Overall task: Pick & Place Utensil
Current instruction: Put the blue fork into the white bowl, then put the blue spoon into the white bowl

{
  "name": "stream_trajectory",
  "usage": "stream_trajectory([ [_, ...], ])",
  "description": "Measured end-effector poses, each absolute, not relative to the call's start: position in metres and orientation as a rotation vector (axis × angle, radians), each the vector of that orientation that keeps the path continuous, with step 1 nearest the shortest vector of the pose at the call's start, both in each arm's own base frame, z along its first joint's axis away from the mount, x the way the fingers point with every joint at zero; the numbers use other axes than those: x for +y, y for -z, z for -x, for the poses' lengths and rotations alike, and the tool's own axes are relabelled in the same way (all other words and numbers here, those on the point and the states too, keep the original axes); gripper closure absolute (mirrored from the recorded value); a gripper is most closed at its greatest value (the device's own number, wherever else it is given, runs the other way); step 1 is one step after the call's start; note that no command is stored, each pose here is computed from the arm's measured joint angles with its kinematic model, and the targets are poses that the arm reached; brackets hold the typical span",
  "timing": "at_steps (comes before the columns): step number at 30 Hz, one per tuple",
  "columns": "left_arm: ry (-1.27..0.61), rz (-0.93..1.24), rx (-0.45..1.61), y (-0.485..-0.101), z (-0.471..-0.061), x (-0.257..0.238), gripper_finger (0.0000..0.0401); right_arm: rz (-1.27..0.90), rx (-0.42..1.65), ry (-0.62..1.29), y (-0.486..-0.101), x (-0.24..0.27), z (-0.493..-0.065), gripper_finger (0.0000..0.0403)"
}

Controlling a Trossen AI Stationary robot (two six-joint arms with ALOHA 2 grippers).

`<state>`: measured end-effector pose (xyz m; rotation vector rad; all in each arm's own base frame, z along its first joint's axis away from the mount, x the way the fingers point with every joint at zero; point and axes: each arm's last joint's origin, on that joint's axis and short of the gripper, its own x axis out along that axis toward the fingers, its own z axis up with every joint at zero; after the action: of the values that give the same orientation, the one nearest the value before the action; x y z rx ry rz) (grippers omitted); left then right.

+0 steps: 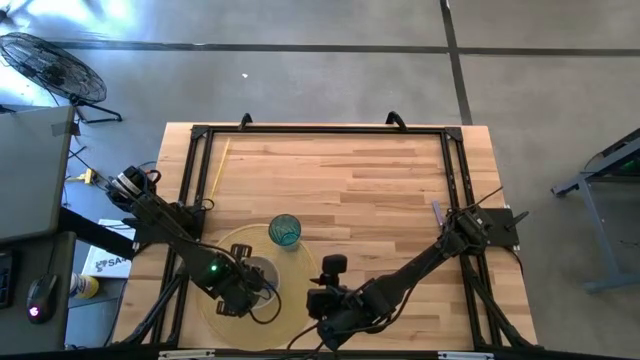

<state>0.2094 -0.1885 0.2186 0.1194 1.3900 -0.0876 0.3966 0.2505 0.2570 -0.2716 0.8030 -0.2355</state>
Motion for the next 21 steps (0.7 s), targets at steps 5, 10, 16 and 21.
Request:
stream_trajectory([
  [5,0.096,-0.118,1.396,-0.219,-0.209,-0.189,0.0307,0.264,0.795,0.221,-0.258,0.251,-0.398,0.0265],
  [10,0.102,-0.113,1.402,-0.219,-0.209,-0.189,0.0305,0.265,0.793,0.219,-0.258,0.252,-0.398,0.0265],
  [16,0.138,-0.1,1.377,-0.235,-0.212,-0.194,0.0304,0.263,0.811,0.2,-0.257,0.252,-0.398,0.0265],
  [21,0.157,-0.233,1.29,-0.257,-0.198,-0.202,0.0304,0.322,0.874,0.191,-0.254,0.249,-0.393,0.0265],
])
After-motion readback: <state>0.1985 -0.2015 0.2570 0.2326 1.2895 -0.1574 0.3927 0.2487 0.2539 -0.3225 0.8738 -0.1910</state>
